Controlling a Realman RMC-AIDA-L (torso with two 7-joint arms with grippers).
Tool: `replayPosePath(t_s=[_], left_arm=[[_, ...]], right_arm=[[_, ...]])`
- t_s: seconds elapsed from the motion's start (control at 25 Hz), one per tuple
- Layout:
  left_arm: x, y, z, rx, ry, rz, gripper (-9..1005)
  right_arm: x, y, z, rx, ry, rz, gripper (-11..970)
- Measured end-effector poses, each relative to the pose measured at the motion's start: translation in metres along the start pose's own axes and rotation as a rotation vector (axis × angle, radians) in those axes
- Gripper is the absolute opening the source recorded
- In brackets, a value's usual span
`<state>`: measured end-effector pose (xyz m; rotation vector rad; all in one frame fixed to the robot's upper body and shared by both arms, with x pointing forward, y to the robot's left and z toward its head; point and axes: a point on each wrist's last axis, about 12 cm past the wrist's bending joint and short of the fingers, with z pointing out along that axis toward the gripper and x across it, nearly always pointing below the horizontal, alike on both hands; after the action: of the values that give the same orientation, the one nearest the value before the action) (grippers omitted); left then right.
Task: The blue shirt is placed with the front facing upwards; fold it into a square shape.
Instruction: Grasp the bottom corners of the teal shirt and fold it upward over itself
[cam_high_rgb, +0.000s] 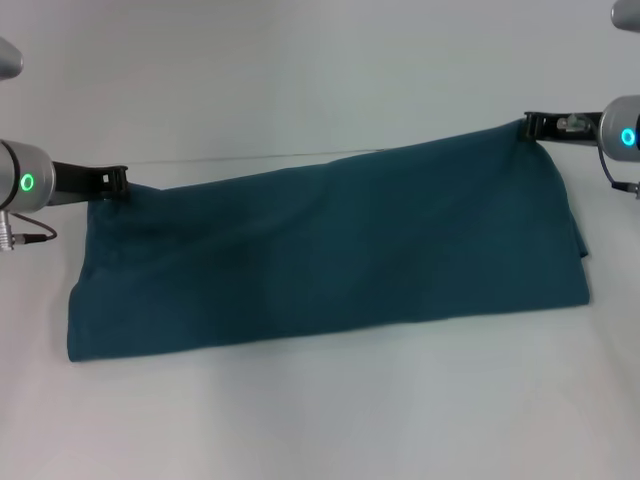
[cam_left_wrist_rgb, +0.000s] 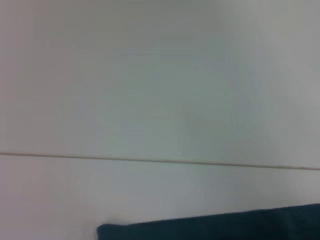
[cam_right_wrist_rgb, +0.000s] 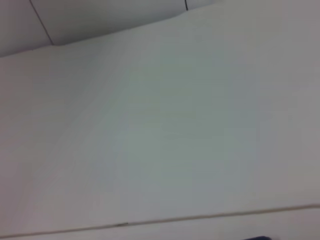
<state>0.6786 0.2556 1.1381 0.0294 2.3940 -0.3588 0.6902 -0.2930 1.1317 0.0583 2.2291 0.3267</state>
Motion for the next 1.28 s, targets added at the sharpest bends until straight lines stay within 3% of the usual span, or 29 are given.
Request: replayPosePath(t_s=[0.52,1.28], left_arm=[[-0.001,-0.007,0.004,-0.003,-0.036,0.002,65],[-0.002,-0.01,0.004,0.002,-0.039,-0.039,67]], right_arm=[[-0.004,0.015,0.011,0.046,-0.003,-0.097,94],[-0.014,0.022,0.012,0.057,-0.011,-0.183,104]])
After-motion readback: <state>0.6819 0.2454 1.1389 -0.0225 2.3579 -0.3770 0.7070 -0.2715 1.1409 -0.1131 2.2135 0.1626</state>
